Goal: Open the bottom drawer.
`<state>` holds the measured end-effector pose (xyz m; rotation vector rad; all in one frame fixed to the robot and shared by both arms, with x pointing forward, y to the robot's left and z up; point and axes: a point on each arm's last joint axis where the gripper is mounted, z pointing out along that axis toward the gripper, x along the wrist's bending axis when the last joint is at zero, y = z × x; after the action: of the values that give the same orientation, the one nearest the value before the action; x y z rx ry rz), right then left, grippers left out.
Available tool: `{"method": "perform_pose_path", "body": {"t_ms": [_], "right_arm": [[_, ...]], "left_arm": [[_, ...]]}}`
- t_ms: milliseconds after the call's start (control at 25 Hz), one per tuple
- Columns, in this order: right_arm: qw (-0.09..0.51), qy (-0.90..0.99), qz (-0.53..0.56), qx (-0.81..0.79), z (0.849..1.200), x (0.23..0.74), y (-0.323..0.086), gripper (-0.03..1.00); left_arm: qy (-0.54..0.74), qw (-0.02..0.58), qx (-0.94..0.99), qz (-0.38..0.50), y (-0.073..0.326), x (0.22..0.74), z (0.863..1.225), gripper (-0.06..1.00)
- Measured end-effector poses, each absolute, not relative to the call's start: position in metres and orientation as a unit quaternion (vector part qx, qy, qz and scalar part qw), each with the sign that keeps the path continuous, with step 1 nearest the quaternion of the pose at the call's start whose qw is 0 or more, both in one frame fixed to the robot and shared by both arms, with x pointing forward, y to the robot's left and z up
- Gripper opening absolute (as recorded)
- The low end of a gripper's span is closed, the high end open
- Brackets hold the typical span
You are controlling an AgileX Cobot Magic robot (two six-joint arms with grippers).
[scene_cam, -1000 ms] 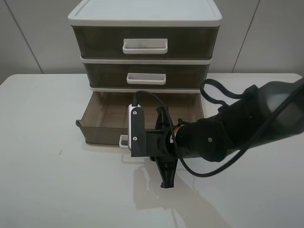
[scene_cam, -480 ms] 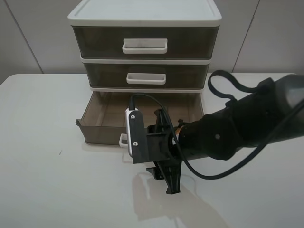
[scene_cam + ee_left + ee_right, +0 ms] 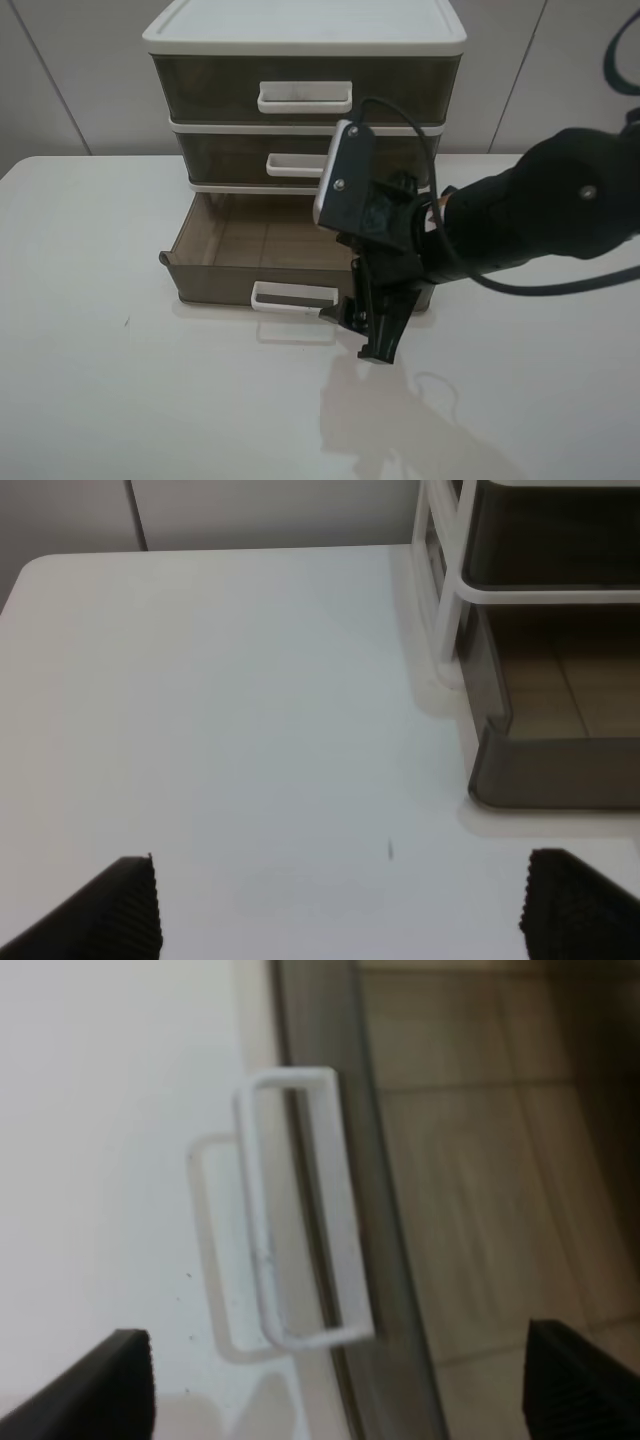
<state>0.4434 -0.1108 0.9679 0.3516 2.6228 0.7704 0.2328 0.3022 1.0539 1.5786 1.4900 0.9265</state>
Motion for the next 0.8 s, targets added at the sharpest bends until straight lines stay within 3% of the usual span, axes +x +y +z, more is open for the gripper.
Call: {"method": "perform_pose_path", "body": {"t_ms": [200,480,800], "right_arm": [[0.171,0.88,0.27,0.351,1.002,0.454,-0.176,0.73],[0.207,0.741,0.254,0.587,1.055,0.421,-0.268,0.73],[0.319,0.66,0.336,0.591,1.108,0.321,-0.292,0.73]], "left_arm": [[0.584,0.383,0.619,0.361,0.302,0.233,1.054,0.74],[0.584,0.381,0.618,0.363,0.302,0.233,1.054,0.74],[0.584,0.381,0.618,0.363,0.302,0.233,1.054,0.74]]}}
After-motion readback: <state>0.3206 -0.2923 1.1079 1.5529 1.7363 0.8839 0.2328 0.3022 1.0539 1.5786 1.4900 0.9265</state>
